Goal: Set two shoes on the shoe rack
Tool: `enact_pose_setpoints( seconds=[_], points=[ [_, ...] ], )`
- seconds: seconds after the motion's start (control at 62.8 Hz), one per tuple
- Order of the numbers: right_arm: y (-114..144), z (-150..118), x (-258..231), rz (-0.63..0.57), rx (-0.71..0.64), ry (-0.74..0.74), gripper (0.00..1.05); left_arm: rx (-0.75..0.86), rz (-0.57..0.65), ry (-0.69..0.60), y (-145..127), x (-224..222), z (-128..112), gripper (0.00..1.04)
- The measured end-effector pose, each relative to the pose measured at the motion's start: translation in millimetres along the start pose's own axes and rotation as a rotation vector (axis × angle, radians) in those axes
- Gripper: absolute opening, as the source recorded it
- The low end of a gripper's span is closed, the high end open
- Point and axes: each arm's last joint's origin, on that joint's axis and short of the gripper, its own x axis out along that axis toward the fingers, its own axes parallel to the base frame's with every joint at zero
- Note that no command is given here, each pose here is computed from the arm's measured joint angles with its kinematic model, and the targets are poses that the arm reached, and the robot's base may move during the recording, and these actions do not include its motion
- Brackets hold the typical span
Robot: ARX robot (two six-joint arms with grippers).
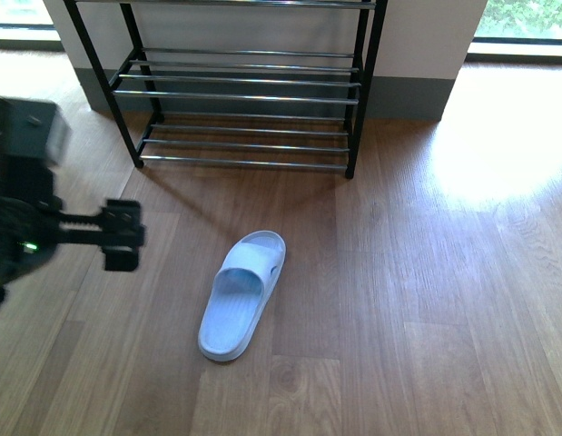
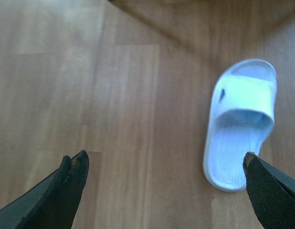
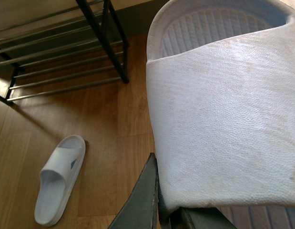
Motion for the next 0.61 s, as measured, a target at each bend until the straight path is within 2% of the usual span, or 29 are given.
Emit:
enact_pose_setpoints(
  seconds=[0.207,0.35,0.462,0.605],
  points=[
    [0.0,0.0,0.0,0.0,0.0,0.0,0.02,0.009,-0.197,0.06,-42.4,67.3,-28.4,0.95],
    [0.0,0.0,0.0,0.0,0.0,0.0,0.02,0.007,-0.301,0.093,-67.2,95.2,-43.7,0.95],
    [0.0,0.0,0.0,0.0,0.0,0.0,0.02,0.021,-0.332,0.12,-85.0,118.1,-51.9,0.95],
    [0.0,0.0,0.0,0.0,0.0,0.0,0.02,0.006,-0.344,0.143,-92.8,139.6,-58.4,0.95]
  ],
)
